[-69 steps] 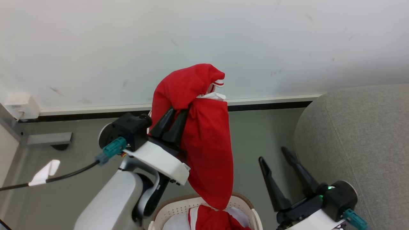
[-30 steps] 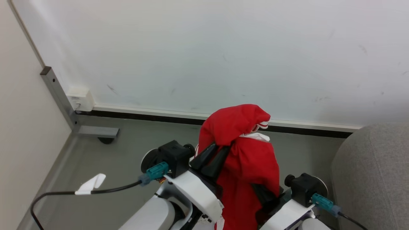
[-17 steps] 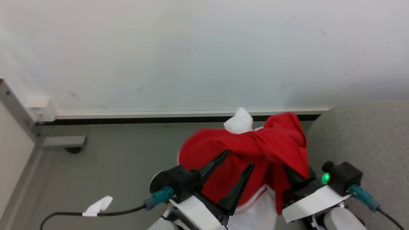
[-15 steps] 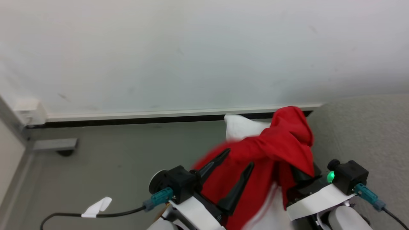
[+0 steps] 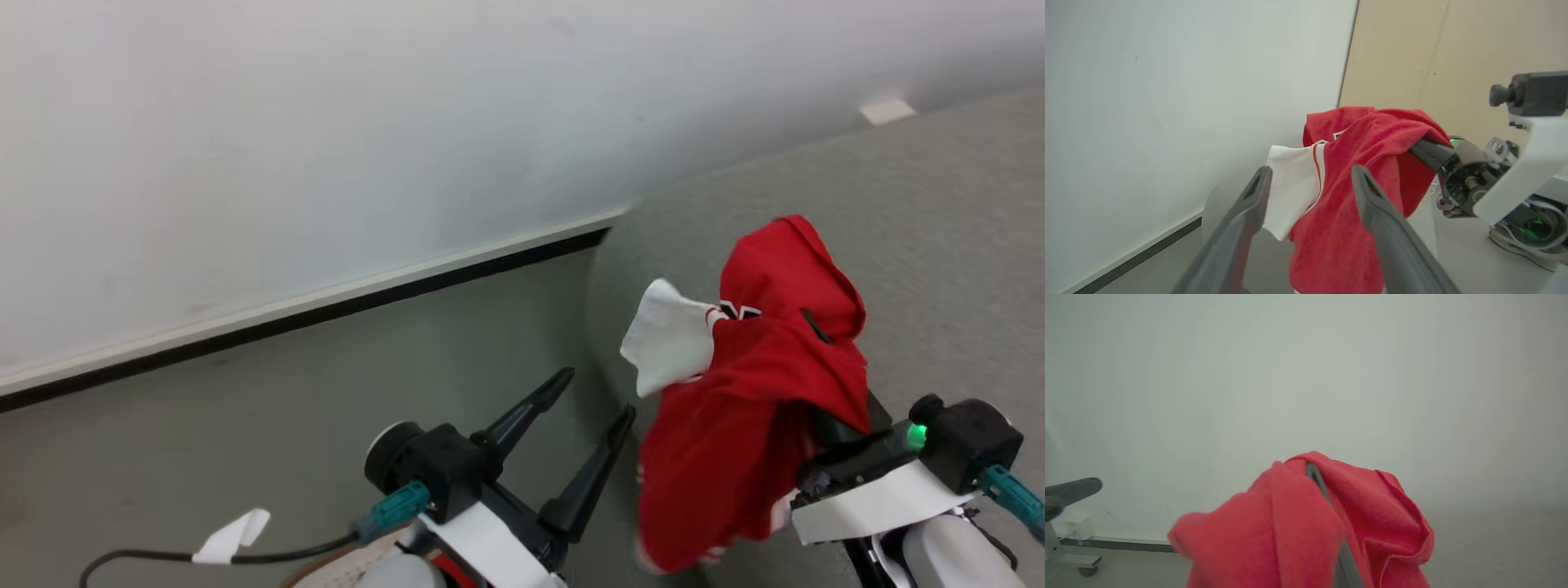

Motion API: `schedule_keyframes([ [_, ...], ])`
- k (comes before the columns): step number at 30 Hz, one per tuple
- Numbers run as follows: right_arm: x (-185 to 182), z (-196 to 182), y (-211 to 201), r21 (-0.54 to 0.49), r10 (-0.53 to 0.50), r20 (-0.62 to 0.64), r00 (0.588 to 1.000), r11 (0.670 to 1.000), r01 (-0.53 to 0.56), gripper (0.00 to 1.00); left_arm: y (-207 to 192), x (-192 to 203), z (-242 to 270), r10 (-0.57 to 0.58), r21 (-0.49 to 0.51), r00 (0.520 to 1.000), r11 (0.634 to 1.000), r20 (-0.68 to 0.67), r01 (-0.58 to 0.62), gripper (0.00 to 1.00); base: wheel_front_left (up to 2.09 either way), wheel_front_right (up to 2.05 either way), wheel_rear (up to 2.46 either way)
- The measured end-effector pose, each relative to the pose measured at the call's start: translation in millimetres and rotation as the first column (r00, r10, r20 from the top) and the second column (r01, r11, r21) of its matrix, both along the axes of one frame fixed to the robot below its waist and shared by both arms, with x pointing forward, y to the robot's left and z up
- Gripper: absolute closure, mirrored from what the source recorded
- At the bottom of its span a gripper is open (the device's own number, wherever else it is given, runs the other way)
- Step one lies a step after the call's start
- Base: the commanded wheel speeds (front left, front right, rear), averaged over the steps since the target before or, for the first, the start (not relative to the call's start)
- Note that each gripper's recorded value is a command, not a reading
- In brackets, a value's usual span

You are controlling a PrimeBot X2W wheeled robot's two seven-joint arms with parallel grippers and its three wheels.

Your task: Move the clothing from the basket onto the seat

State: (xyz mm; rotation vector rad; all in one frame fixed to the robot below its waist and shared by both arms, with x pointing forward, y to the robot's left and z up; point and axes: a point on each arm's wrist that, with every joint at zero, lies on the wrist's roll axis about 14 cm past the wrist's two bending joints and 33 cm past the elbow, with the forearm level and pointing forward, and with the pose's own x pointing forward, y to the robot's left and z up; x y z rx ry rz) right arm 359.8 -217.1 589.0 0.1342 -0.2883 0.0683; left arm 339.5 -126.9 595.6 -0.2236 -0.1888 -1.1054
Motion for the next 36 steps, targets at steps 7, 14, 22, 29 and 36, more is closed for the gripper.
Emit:
schedule_keyframes([
  [7,-35,4,-48,-0.008,-0.159,0.010,0.987,0.987,0.159,1.00,-39,-16,-15,-0.150,0.026,0.989,0.988,-0.009,0.151,0.00,0.00,0.00,0.00],
  [14,-45,0,-66,-0.011,-0.233,-0.006,0.972,0.972,0.233,1.00,-56,-14,-31,-0.217,0.030,0.975,0.975,-0.044,0.219,0.00,0.00,0.00,0.00],
  [22,-15,24,-98,-0.060,-0.290,0.045,0.956,0.954,0.293,1.00,-58,3,-40,-0.232,0.038,0.971,0.972,-0.049,0.234,0.00,0.00,0.00,0.00],
  [29,58,69,-131,-0.183,-0.298,0.119,0.947,0.931,0.316,1.00,-38,49,-59,-0.168,0.065,0.984,0.983,-0.058,0.172,0.00,0.00,0.00,0.00],
  [36,132,92,-175,-0.221,-0.354,0.148,0.923,0.898,0.380,1.00,-17,82,-98,-0.119,0.082,0.985,0.988,-0.122,0.129,0.00,0.00,0.00,0.00],
])
